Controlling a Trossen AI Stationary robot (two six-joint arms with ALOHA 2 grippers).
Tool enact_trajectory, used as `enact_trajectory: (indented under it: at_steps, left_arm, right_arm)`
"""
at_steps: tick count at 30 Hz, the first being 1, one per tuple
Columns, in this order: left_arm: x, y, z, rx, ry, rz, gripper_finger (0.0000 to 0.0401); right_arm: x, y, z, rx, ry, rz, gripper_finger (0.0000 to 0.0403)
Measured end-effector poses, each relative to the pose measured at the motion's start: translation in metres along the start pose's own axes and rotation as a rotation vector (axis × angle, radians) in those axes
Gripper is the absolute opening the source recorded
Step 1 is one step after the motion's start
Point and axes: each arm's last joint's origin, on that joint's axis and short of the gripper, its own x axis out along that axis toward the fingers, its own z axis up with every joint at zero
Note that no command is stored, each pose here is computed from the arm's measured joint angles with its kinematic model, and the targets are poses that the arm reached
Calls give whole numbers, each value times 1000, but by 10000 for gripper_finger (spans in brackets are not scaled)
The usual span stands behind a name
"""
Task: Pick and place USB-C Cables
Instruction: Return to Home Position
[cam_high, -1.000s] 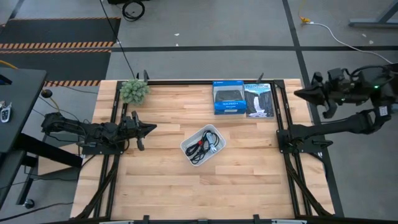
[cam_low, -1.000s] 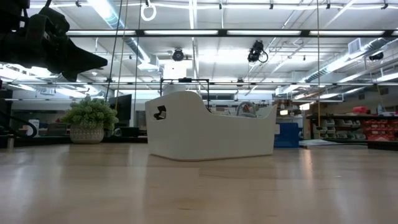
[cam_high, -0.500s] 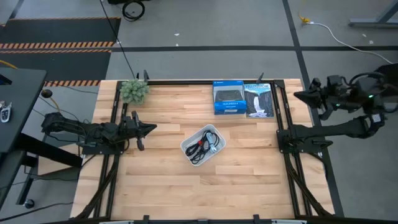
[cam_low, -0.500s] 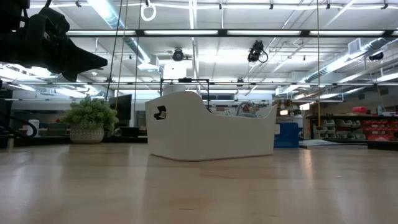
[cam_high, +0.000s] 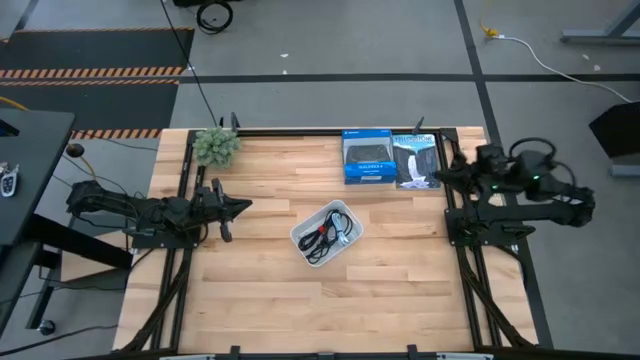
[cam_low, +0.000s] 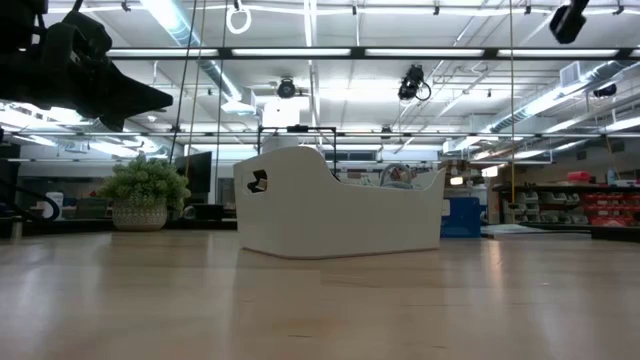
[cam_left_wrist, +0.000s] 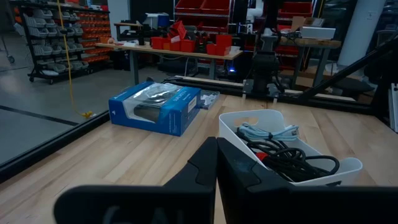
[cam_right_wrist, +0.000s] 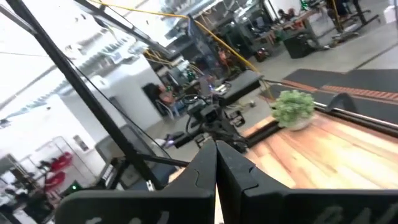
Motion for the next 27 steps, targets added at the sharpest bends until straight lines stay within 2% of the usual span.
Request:
enact_trajectory:
  at_steps: [5, 16, 22, 27]
  left_arm:
    - [0, 0, 0, 0, 0, 0, 11]
    - [0, 0, 0, 1, 0, 0, 11]
    - [0, 0, 0, 0, 0, 0, 11]
    - [0, 0, 0, 0, 0, 0, 11]
  right_arm:
    - [17, -15, -25, 34, -23, 17, 7]
    - [39, -46, -79, 199, -94, 89, 7]
    - [40, -57, -97, 259, -157, 165, 7]
    - [39, -63, -107, 294, -172, 186, 7]
